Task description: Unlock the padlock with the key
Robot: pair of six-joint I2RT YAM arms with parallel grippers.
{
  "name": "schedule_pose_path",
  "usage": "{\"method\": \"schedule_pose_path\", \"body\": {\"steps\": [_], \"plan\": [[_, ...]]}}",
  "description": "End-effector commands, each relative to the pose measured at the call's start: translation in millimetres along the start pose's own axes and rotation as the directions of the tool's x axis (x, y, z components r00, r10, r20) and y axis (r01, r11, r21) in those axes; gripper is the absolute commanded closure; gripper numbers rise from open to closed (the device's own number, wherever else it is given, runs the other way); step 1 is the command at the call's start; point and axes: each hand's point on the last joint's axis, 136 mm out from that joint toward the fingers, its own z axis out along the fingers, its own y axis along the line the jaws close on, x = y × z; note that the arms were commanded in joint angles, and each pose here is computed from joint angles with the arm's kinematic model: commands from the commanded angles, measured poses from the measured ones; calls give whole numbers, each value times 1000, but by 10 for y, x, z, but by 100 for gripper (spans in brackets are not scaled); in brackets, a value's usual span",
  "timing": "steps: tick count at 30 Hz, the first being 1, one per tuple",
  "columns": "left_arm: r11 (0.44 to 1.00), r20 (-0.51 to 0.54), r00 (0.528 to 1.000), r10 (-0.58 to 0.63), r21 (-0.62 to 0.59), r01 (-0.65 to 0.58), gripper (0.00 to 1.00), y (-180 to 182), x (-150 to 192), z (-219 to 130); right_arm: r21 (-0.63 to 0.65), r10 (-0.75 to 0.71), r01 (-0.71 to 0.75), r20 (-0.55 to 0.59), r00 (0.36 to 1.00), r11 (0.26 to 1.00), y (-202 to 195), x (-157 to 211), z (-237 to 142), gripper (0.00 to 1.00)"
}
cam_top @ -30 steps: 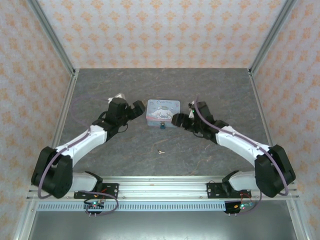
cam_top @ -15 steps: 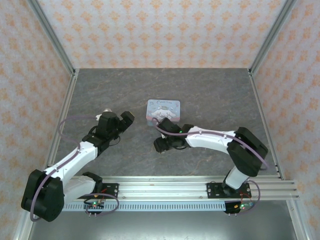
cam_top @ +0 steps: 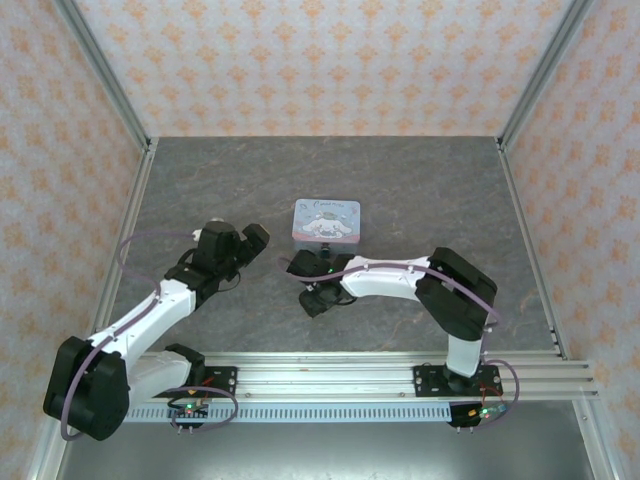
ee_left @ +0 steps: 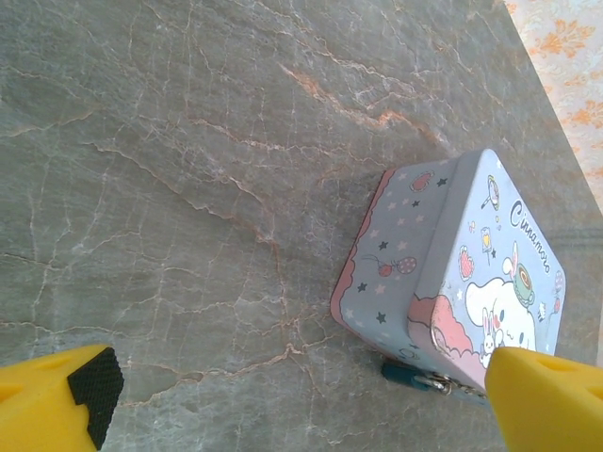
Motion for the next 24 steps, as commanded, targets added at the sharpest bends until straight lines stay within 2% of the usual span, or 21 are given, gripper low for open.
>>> {"method": "schedule_pose_path", "body": {"steps": [1, 9, 18, 24], "plan": [[1000, 6, 1000, 15, -13, -15, 0, -44, -75, -35, 45, -21, 23, -48, 999, 999, -49, 122, 63, 54], [999, 25, 1000, 1, -32, 0, 0, -55, -133, -94, 66, -13, 18, -84, 996, 998, -85, 296, 149, 58], [999, 27, 999, -22, -45, 23, 0, -75, -159, -122, 68, 37, -33, -61, 997, 997, -138, 414, 137, 63], [998, 9, 1000, -25, -59, 25, 0, -61, -133, -46, 60, 53, -50, -42, 998, 997, -134, 406, 132, 74]]}}
